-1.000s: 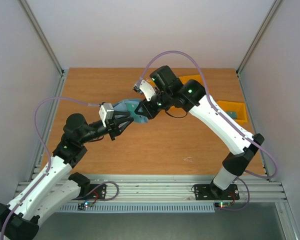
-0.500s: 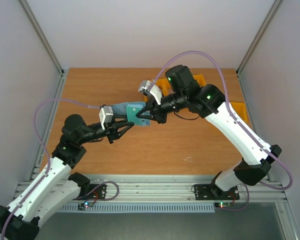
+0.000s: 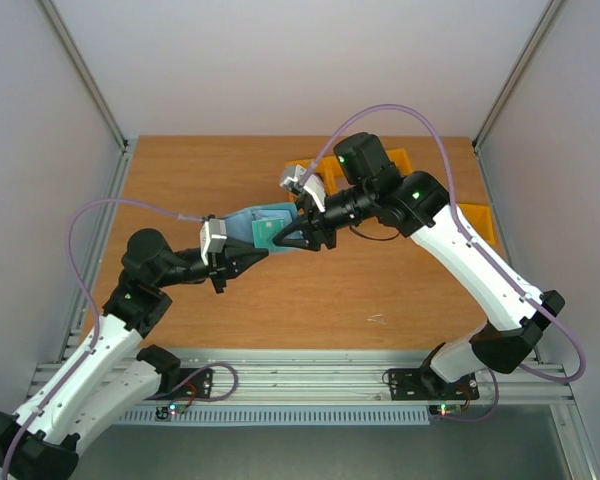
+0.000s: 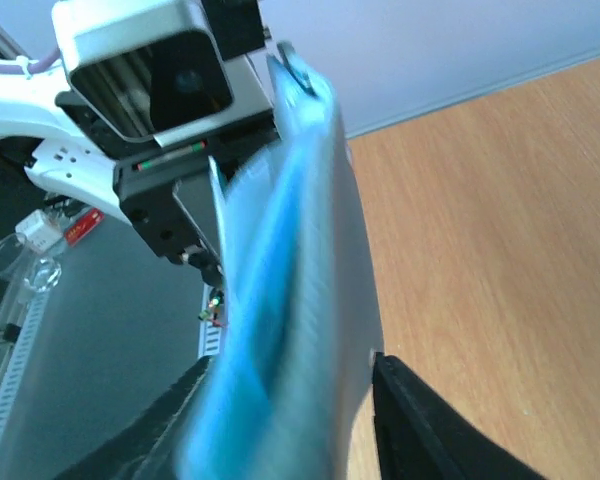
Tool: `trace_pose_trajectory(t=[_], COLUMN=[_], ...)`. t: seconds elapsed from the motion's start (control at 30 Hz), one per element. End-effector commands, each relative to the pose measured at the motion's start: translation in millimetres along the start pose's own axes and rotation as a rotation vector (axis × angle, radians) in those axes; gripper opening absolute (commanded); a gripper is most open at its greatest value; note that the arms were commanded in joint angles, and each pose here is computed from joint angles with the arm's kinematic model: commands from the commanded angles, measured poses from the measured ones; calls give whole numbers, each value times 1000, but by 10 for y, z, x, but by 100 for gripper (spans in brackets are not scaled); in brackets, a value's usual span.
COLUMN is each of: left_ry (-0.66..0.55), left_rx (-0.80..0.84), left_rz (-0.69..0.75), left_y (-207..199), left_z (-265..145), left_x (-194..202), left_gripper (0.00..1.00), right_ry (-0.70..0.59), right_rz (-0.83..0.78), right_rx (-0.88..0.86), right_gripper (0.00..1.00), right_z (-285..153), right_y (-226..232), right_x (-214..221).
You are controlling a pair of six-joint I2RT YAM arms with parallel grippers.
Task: Take the credit cards out of the card holder
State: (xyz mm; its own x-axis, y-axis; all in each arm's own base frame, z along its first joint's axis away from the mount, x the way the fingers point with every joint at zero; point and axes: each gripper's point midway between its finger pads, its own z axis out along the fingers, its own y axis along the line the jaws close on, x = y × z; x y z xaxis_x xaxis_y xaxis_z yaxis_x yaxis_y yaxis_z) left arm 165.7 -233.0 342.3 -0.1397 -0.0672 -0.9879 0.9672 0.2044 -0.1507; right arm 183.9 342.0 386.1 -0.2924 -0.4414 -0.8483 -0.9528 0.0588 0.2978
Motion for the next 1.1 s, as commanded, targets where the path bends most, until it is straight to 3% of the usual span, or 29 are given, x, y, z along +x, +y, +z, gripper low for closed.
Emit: trace_pose_trajectory(t=[0.0,0.13,0.27,0.5,0.57,0.63,1.07], left_ry=[-74,-74,-69,-59,-70,-97,-115], left_rx=[17,24,38,34,11,-11,6], left_rz=[87,86,89,70,71,67,33], left_y=[-109,-116,-135,-119,-97,-75,-97], left_z=[-40,-36,-32,-26,-39,-56,-70], left_x=[-271,-269,-262,-239,-271,-348,-433], left_gripper=[0,0,0,2,15,22,12], right_ry=[-39,-37,-50,-73,-69,-62,-42], right_rz=[17,30,47,45,33,32,36], right_rx=[-30,-52,-82,-108,-102,-104,-80], right_gripper=[42,40,16,1,1,1,1], right_z=[-150,-166,-146,-117,-129,-145,-203], right_y=[31,65,82,78,82,95,57], right_x=[5,38,-1,-72,-56,-34,24])
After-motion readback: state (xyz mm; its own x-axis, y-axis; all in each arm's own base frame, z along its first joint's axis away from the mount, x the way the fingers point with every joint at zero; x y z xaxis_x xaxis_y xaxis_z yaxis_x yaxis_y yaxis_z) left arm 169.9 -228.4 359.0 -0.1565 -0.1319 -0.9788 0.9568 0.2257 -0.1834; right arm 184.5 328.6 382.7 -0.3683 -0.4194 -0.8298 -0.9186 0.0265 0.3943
